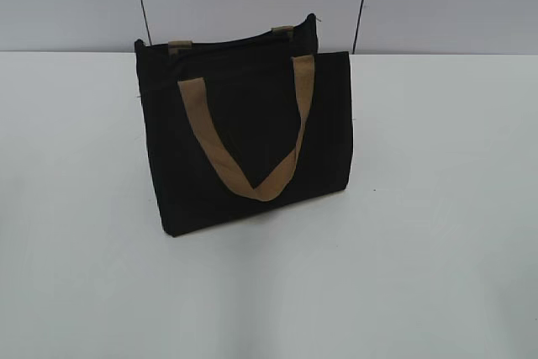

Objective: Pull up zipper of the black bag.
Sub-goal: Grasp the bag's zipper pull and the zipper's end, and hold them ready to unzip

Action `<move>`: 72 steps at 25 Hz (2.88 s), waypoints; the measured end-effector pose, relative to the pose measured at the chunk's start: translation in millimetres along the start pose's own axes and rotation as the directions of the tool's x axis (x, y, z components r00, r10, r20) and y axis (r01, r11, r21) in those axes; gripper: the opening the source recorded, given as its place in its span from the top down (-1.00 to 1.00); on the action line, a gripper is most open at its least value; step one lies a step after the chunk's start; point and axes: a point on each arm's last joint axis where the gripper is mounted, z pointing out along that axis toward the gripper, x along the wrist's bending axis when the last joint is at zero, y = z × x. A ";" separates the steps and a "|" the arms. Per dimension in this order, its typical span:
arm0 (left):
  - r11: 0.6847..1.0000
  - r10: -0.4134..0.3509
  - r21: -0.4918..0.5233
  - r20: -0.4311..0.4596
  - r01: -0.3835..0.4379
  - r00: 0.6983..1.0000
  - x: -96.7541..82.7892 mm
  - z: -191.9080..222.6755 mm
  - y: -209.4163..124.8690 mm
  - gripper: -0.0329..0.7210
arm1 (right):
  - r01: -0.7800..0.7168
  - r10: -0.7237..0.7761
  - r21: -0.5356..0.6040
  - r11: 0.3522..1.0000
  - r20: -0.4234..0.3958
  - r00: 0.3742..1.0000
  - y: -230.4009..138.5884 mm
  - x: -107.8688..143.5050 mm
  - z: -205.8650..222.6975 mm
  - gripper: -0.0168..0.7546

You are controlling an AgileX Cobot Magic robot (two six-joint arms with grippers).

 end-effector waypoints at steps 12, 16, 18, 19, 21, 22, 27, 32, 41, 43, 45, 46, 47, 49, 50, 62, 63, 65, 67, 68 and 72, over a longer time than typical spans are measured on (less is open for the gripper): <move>0.975 -0.002 -0.223 0.092 0.023 0.996 -12.7 115.9 -18.8 -0.19 | 0.000 0.000 0.000 1.000 0.000 1.000 0.0 0.0 0.0 -0.59; 0.984 -0.005 -0.178 0.097 0.022 0.995 -14.6 150.5 -36.6 -0.19 | 0.000 0.000 0.000 1.000 0.000 1.000 0.0 0.0 0.0 -0.59; 0.989 -0.007 -0.143 0.099 0.021 0.995 -15.8 171.9 -45.8 -0.19 | 0.000 0.000 0.000 1.000 0.000 1.000 0.0 0.0 0.0 -0.59; 0.988 -0.007 -0.153 0.103 0.023 0.995 -16.7 177.9 -47.3 -0.19 | 0.000 0.000 0.000 1.000 0.000 1.000 0.0 0.0 0.0 -0.59; 0.988 -0.003 -0.155 0.128 0.023 0.992 -21.6 190.9 -53.6 -0.19 | 0.000 0.000 0.000 1.000 0.000 1.000 0.0 0.0 0.0 -0.59; 0.987 -0.001 -0.162 0.141 0.025 0.990 -24.5 195.8 -56.1 -0.19 | -0.001 0.001 0.000 1.000 -0.001 1.000 0.0 0.1 0.0 -0.59; 0.997 0.032 -0.079 0.228 -0.014 0.973 -41.4 221.4 -85.6 -0.20 | -0.001 0.001 0.000 1.000 -0.001 1.000 0.0 0.1 0.0 -0.59; 0.996 0.075 -0.061 0.352 -0.058 0.933 -55.2 245.0 -115.0 -0.21 | -0.001 0.001 0.000 1.000 -0.001 1.000 0.0 0.1 0.0 -0.59; 0.990 0.122 -0.013 0.580 -0.141 0.806 -83.2 287.8 -141.9 -0.21 | -0.001 0.001 0.000 1.000 -0.001 1.000 0.0 0.1 0.0 -0.59; 0.987 0.139 -0.015 0.602 -0.163 0.786 -86.3 293.0 -142.3 -0.21 | -0.001 0.001 0.000 1.000 -0.002 1.000 0.0 0.2 0.0 -0.59; 0.983 0.151 -0.015 0.620 -0.181 0.770 -88.7 297.8 -144.0 -0.21 | -0.001 0.001 0.000 1.000 -0.002 1.000 0.0 0.2 0.0 -0.59; 0.983 0.154 -0.016 0.624 -0.185 0.766 -89.7 301.2 -144.8 -0.21 | -0.001 0.001 0.000 1.000 -0.002 1.000 0.0 0.2 0.0 -0.59; 0.982 0.158 -0.017 0.629 -0.190 0.761 -90.7 304.3 -145.6 -0.21 | -0.001 0.001 0.000 1.000 -0.002 1.000 0.0 0.2 0.0 -0.59; 0.979 0.166 -0.018 0.643 -0.202 0.748 -92.7 309.4 -147.9 -0.19 | -0.001 0.001 0.000 1.000 -0.002 1.000 0.0 0.2 0.0 -0.59; 0.979 0.170 -0.021 0.647 -0.205 0.743 -93.4 311.4 -148.1 -0.17 | -0.001 0.001 0.000 1.000 -0.002 1.000 0.0 0.2 0.0 -0.59; 0.976 0.180 -0.031 0.676 -0.217 0.715 -99.2 323.8 -142.3 0.14 | -0.001 0.001 0.000 1.000 -0.002 1.000 0.0 0.2 0.0 -0.58; 0.975 0.179 -0.028 0.678 -0.219 0.713 -99.3 323.6 -142.7 0.14 | -0.001 0.001 0.000 1.000 -0.002 1.000 0.0 0.2 0.0 -0.58; 0.975 0.177 -0.023 0.682 -0.221 0.710 -99.6 323.3 -143.1 0.14 | -0.001 0.001 0.000 1.000 -0.002 1.000 0.0 0.2 0.0 -0.58; 0.974 0.177 -0.015 0.682 -0.228 0.710 -99.3 323.4 -144.1 0.14 | -0.001 0.001 0.000 1.000 -0.002 1.000 0.0 0.2 0.0 -0.58; 0.972 0.176 -0.006 0.681 -0.234 0.711 -99.0 323.5 -145.1 0.14 | -0.001 0.001 0.000 1.000 -0.002 1.000 0.0 0.2 0.0 -0.58; 0.971 0.162 0.021 0.679 -0.239 0.716 -98.4 323.6 -147.1 0.14 | -0.001 0.001 0.000 1.000 -0.002 1.000 0.0 0.2 0.0 -0.58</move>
